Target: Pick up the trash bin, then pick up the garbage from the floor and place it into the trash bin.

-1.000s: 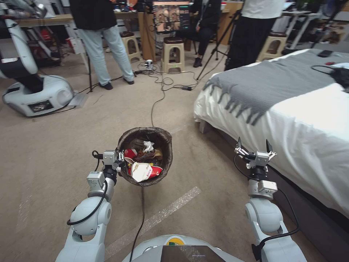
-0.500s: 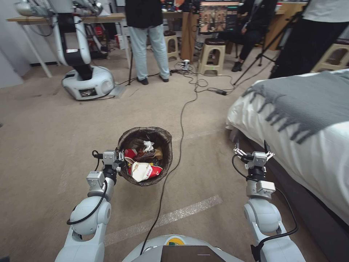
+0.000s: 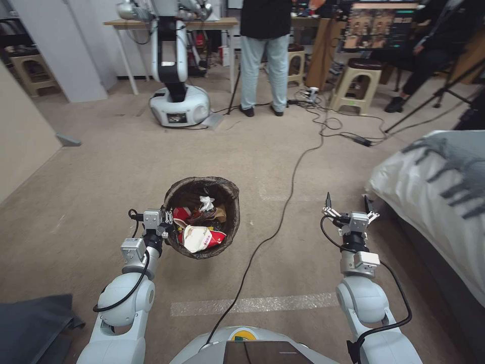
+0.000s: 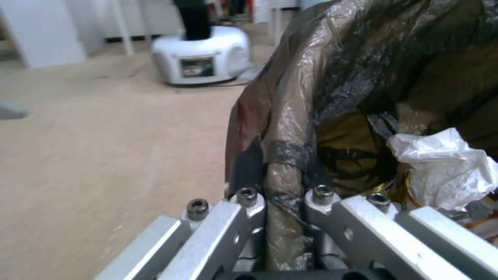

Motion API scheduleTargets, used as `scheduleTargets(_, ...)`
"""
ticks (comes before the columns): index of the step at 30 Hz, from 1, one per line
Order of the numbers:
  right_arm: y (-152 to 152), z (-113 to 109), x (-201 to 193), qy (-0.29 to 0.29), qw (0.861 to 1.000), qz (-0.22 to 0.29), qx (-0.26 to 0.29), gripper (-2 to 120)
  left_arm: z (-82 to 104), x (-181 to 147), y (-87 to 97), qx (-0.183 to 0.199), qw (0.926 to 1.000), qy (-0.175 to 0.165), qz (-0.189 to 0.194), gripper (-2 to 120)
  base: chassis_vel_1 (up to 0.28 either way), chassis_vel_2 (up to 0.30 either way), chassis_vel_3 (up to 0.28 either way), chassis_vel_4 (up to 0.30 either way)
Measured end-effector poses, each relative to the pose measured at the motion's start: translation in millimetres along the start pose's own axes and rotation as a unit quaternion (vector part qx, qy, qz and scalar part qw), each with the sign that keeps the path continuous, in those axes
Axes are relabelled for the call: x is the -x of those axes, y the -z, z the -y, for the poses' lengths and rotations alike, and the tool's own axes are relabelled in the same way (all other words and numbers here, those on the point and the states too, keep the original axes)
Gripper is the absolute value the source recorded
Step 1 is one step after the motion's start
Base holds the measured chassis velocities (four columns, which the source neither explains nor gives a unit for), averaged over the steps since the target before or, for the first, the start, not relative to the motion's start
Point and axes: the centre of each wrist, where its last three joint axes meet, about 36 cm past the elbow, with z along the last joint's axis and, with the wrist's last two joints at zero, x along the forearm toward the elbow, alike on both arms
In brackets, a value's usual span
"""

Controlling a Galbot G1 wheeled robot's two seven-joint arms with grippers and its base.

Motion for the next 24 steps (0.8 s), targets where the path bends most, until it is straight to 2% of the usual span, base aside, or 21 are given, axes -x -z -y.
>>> scheduleTargets(14, -2, -1, 0, -0.002, 1.0, -0.002, 0.003, 100, 0.1, 2, -3.3, 0.0, 1.0, -0.002, -0.008, 2, 0.117, 0.119, 0.126, 0.122)
scheduleTargets(19, -3, -2, -1, -0.002, 1.0, -0.003, 0.004, 100, 2.4, 3, -0.6, 0.008, 0.9977, 0.0, -0.067, 2, 0.009, 0.015, 0.014, 0.016)
scheduleTargets(21, -3, -1, -2, -0.002, 1.0, -0.003, 0.003, 100, 2.0, 4, 6.7, 0.008, 0.9951, -0.001, -0.099, 2, 0.0, 0.0, 0.0, 0.0)
scheduleTargets(23, -4, -1, -2, -0.002, 1.0, -0.003, 0.003, 100, 2.1, 3, 10.9, 0.003, 0.9935, -0.001, -0.113, 2, 0.0, 0.0, 0.0, 0.0)
scheduleTargets(24, -4, -1, -2, -0.003, 1.0, -0.004, 0.002, 100, 3.1, 1, 19.1, -0.009, 0.9899, -0.002, -0.142, 2, 0.0, 0.0, 0.0, 0.0)
